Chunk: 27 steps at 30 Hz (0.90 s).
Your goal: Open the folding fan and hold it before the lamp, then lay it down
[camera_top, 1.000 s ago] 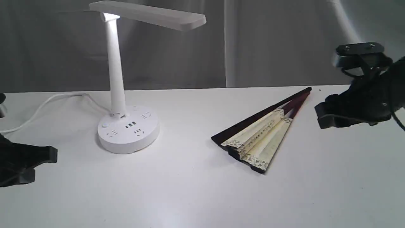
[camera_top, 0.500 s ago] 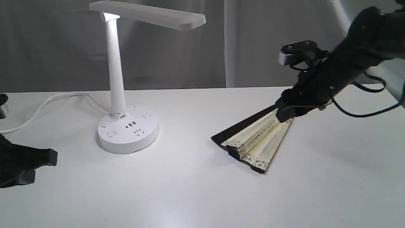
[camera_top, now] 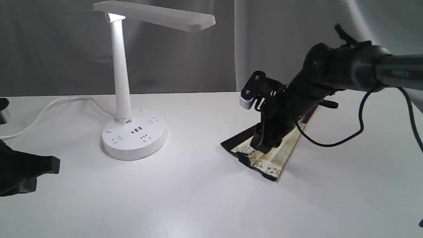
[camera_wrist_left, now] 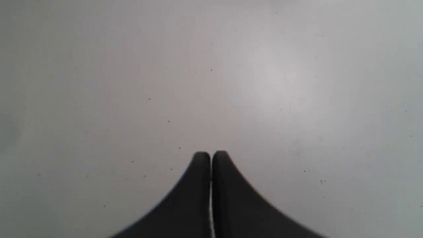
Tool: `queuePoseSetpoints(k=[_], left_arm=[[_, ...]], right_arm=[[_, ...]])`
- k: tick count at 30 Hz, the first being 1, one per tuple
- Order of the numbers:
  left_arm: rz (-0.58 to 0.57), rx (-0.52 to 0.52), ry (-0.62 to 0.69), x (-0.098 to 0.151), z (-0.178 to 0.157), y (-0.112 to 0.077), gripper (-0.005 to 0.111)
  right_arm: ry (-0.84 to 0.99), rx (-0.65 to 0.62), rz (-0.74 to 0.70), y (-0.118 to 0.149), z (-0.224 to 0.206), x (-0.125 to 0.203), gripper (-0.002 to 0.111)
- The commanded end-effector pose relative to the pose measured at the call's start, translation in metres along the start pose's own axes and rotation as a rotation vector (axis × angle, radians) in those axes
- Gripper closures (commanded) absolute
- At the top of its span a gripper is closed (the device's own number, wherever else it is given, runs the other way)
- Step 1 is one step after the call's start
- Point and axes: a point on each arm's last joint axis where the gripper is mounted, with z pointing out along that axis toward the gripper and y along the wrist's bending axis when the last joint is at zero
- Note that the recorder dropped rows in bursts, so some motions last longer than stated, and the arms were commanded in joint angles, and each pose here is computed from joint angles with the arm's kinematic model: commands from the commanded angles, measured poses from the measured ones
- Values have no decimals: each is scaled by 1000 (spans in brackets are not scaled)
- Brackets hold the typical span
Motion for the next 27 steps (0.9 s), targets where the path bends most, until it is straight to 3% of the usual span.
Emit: queuePoseSetpoints(k=[1, 6, 22, 27], left_arm=[[4, 7, -4, -2, -1, -2, 107], [4, 6, 0, -1, -1, -2, 107], [4, 7, -7, -2, -1, -2, 107], [4, 7, -7, -2, -1, -2, 107]], right_arm=[[-16, 24, -35, -1, 4, -2, 55], [17, 9, -56, 0, 16, 5, 55], [205, 43, -367, -6, 27, 25, 55], [186, 42, -351, -5, 29, 23, 56]])
